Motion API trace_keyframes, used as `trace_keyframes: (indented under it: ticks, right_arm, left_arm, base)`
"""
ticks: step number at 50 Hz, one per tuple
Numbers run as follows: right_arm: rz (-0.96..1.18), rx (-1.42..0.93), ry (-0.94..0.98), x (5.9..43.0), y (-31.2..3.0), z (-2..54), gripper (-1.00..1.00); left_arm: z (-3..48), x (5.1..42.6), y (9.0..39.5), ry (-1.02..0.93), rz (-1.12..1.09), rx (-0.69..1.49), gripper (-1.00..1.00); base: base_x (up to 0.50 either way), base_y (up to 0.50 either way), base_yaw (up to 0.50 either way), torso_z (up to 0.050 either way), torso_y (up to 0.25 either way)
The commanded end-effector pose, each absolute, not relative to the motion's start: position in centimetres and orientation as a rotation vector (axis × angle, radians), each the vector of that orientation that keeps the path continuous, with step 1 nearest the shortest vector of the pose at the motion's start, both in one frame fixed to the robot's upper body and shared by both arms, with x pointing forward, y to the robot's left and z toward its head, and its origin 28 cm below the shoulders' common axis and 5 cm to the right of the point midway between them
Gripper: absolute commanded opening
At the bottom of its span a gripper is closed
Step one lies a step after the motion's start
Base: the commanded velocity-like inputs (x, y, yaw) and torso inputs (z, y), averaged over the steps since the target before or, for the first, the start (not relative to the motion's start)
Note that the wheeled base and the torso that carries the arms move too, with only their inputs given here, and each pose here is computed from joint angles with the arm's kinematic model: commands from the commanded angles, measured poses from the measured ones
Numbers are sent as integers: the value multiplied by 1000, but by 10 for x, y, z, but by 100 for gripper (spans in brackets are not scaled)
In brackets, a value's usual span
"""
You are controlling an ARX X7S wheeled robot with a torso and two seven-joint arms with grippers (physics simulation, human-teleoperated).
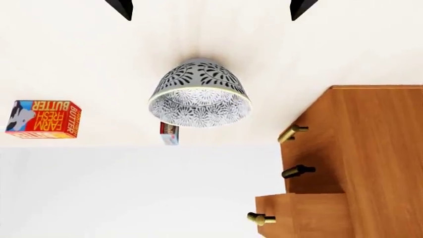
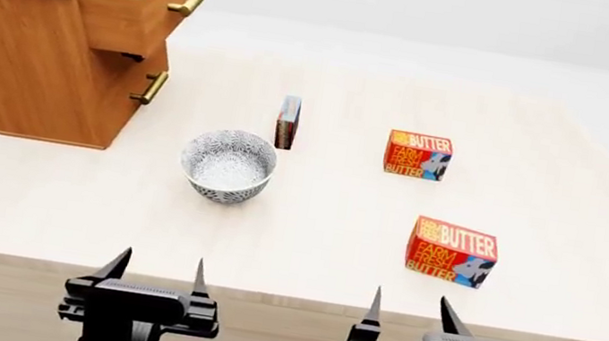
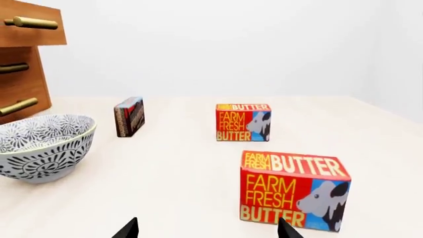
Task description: Put the chocolate pudding in the top drawer of the cabinet and close it.
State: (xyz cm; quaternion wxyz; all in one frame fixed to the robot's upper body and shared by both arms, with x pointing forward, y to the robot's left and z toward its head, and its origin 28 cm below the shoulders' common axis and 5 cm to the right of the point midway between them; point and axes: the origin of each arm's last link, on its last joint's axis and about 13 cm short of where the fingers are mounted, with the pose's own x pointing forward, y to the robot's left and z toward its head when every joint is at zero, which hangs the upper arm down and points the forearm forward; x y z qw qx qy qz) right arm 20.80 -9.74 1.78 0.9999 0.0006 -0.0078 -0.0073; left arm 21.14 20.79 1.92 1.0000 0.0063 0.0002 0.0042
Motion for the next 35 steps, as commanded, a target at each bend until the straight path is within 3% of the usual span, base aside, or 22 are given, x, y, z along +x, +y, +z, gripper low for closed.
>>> trace_keyframes:
  ticks: [1,14,23,35]
  right_arm:
    - [-16,1,-20,208,-98,20,100]
    - [-22,-9,-34,207,-98,26,100]
    - [-30,-29,-101,200,-105,61,100]
    - [-56,-139,-139,194,-119,138,100]
  left_arm:
    - [22,212,208,1,3,13,100]
    - [27,213,210,-11,0,10,100]
    - [65,214,214,-53,-21,25,100]
    - [150,217,222,-108,-96,57,100]
  base:
    - [0,0,0,50,0]
    - [0,0,0,50,0]
    - [0,0,0,50,0]
    - [0,0,0,0,0]
